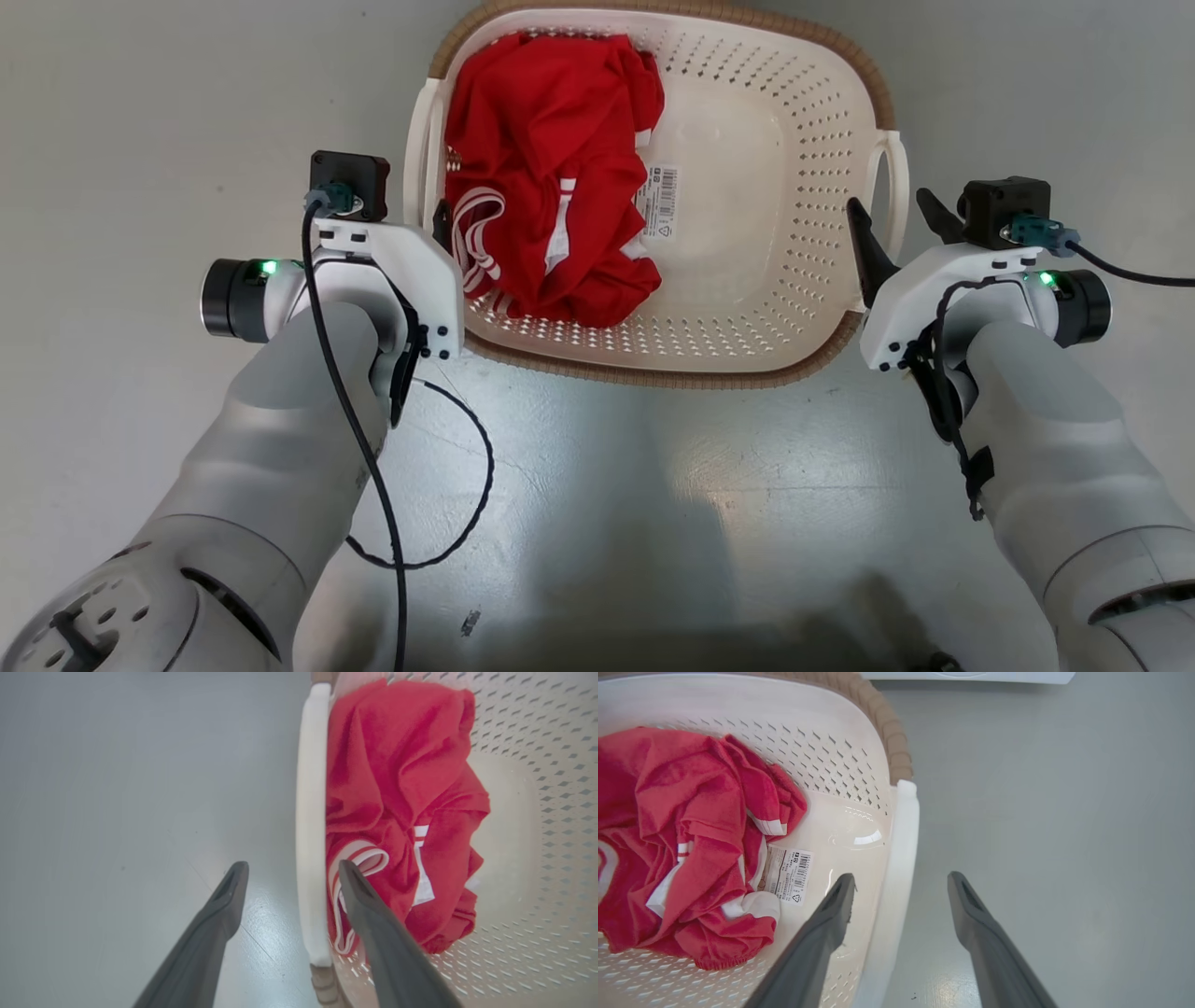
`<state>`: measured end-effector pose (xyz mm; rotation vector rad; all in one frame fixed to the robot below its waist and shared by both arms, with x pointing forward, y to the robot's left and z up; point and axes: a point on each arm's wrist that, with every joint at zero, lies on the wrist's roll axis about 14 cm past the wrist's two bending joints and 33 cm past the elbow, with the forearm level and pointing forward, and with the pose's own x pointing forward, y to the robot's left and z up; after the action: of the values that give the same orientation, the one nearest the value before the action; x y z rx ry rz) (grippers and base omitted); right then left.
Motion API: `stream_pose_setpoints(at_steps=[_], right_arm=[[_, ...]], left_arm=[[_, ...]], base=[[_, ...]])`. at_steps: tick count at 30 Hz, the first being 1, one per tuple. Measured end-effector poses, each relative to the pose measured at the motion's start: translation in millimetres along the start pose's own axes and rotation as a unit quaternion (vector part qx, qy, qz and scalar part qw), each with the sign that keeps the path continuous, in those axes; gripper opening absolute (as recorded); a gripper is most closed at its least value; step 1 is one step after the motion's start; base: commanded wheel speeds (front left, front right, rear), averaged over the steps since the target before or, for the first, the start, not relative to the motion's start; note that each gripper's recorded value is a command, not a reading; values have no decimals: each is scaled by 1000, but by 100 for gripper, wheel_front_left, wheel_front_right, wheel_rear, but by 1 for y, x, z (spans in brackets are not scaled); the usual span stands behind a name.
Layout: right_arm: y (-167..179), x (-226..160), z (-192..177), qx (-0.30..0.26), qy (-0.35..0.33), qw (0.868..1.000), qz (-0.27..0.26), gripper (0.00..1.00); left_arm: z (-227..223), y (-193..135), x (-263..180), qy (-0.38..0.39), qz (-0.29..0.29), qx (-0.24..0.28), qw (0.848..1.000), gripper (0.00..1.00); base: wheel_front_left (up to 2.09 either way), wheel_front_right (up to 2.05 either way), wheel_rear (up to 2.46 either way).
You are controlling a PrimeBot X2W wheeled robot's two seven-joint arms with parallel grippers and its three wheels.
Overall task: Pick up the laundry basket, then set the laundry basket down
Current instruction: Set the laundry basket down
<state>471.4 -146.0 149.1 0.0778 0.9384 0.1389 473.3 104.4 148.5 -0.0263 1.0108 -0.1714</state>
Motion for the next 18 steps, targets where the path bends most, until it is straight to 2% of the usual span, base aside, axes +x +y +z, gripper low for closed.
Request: stream_pose_setpoints(at_steps=[7,18], right_arm=[[4,-10,25,1,-35,999,4,100],[13,-48,59,-6,-96,995,11,100]], left_arm=[[25,1,-12,-41,1,-7,999,100],[46,-7,-51,-83,1,-55,995,100]], base=[[0,0,0],[0,0,0]])
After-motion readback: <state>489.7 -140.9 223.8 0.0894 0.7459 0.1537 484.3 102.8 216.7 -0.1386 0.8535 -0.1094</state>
